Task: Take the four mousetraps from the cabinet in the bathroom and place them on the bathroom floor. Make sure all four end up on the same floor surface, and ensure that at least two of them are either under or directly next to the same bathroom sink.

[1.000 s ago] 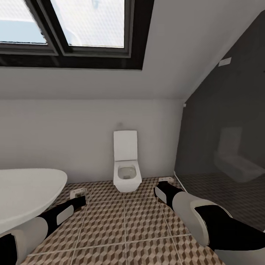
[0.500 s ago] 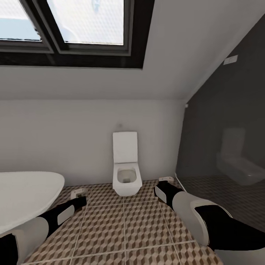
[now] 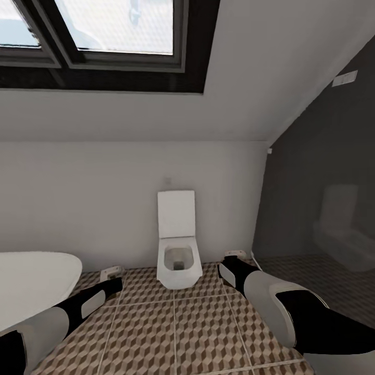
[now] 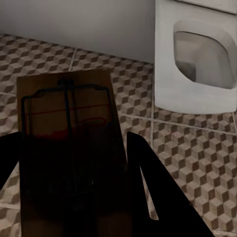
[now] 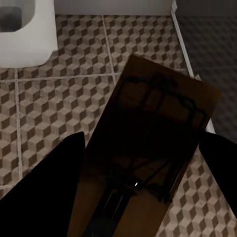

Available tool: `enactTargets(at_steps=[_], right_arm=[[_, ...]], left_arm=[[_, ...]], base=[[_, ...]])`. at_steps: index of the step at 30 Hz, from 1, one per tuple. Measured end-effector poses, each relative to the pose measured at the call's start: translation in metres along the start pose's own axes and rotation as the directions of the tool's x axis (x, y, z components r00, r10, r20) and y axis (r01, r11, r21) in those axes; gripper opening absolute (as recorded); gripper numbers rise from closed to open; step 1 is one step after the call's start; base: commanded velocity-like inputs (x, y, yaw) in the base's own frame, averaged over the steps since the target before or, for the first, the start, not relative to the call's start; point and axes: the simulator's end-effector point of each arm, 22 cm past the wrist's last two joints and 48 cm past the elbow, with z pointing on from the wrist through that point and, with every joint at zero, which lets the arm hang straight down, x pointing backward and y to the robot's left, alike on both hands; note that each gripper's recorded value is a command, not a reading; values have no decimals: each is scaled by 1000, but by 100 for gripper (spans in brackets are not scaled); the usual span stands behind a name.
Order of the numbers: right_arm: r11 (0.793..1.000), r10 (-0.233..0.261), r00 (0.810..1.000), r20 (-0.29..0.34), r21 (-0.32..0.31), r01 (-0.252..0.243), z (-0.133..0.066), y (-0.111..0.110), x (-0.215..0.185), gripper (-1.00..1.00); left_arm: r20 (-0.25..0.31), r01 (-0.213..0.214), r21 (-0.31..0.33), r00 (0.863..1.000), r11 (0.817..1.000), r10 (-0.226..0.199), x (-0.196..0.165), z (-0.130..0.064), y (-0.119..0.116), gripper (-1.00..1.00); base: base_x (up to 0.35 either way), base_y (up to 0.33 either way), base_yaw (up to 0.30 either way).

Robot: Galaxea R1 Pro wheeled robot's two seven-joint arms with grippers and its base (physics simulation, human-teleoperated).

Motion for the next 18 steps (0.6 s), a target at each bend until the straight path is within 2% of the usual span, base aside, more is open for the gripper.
enactTargets(at_steps=[18], right_arm=[[1000,3,1000,7,10,-3,0,-2,-3,-100]], left_arm=[[-2,3,1,1000,1000,-3,0,0,-1,-100]], base=[[323,0,0]])
